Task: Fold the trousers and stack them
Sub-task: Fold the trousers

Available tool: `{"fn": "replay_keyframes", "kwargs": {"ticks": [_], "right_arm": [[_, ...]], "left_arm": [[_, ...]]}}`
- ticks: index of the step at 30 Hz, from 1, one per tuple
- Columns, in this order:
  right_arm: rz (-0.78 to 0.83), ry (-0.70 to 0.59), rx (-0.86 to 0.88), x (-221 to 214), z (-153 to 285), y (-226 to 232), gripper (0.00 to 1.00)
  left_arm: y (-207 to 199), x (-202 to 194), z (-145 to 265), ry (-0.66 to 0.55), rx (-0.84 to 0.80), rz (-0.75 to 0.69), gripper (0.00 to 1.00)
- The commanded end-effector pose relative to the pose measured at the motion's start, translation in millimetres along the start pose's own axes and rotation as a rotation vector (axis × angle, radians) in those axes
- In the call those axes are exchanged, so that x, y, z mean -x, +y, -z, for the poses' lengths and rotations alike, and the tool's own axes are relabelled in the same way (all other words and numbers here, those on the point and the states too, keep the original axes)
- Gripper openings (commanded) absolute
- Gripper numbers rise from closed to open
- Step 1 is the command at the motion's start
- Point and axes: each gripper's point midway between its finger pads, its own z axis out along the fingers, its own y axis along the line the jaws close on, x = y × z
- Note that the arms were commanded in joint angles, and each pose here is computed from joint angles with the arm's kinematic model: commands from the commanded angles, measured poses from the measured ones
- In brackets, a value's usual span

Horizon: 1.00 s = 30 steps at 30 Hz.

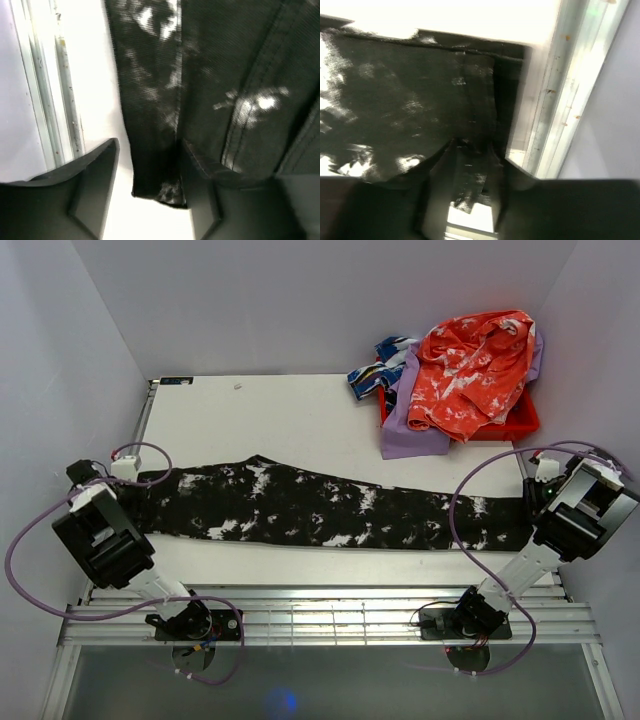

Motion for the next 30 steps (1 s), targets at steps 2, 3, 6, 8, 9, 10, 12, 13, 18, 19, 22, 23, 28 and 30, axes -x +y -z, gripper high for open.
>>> {"fn": "replay_keyframes", "kwargs": {"ticks": [2,3,6,8,9,10,12,13,18,19,22,23,28,30], "right_arm": [[0.056,-0.033,-0.067,2.2,8.7,-16.4,0.67],[0.073,-0.049,-0.072,6.8,18.7,-15.4,0.74],[0.122,-0.135,-0.044,38.3,56.7,0.3,0.86],[0.152,-0.204,-0.01,60.2,74.4,16.5,0.85],[0.175,-0.214,0.011,70.9,77.4,31.3,0.85],[0.2,-0.248,0.024,82.1,85.1,42.8,0.84],[0.249,-0.254,0.069,95.5,80.8,75.0,0.79],[0.266,-0.258,0.097,97.1,77.8,89.7,0.76],[0.372,-0.199,0.2,96.5,45.9,158.9,0.54],[0.384,-0.192,0.224,93.8,42.3,169.0,0.52],[0.424,-0.13,0.288,72.1,25.5,200.8,0.44],[0.439,-0.091,0.309,58.8,14.4,212.5,0.41],[0.486,0.007,0.268,24.3,-12.7,222.6,0.32],[0.503,0.032,0.25,15.0,-21.5,223.9,0.29]], "left_arm": [[-21.7,42.9,55.8,-0.149,-0.084,-0.129,0.72],[-24.8,57.2,69.9,-0.202,-0.092,-0.166,0.76],[-52.0,115.8,123.9,-0.407,-0.178,-0.279,0.86],[-89.1,140.8,134.8,-0.452,-0.282,-0.367,0.86],[-100.0,157.7,135.9,-0.461,-0.297,-0.406,0.86],[-114.5,166.8,132.5,-0.46,-0.326,-0.426,0.86],[-155.8,188.4,115.1,-0.453,-0.404,-0.471,0.85],[-167.0,202.3,110.0,-0.472,-0.426,-0.446,0.84],[-244.5,230.2,54.9,-0.416,-0.609,-0.489,0.72],[-254.2,232.6,38.7,-0.399,-0.66,-0.476,0.71],[-277.5,232.9,9.5,-0.353,-0.722,-0.474,0.67],[-288.0,230.5,3.6,-0.338,-0.732,-0.491,0.66],[-315.1,210.8,-24.3,-0.233,-0.727,-0.512,0.54],[-315.2,200.2,-31.9,-0.192,-0.707,-0.502,0.53]]}}
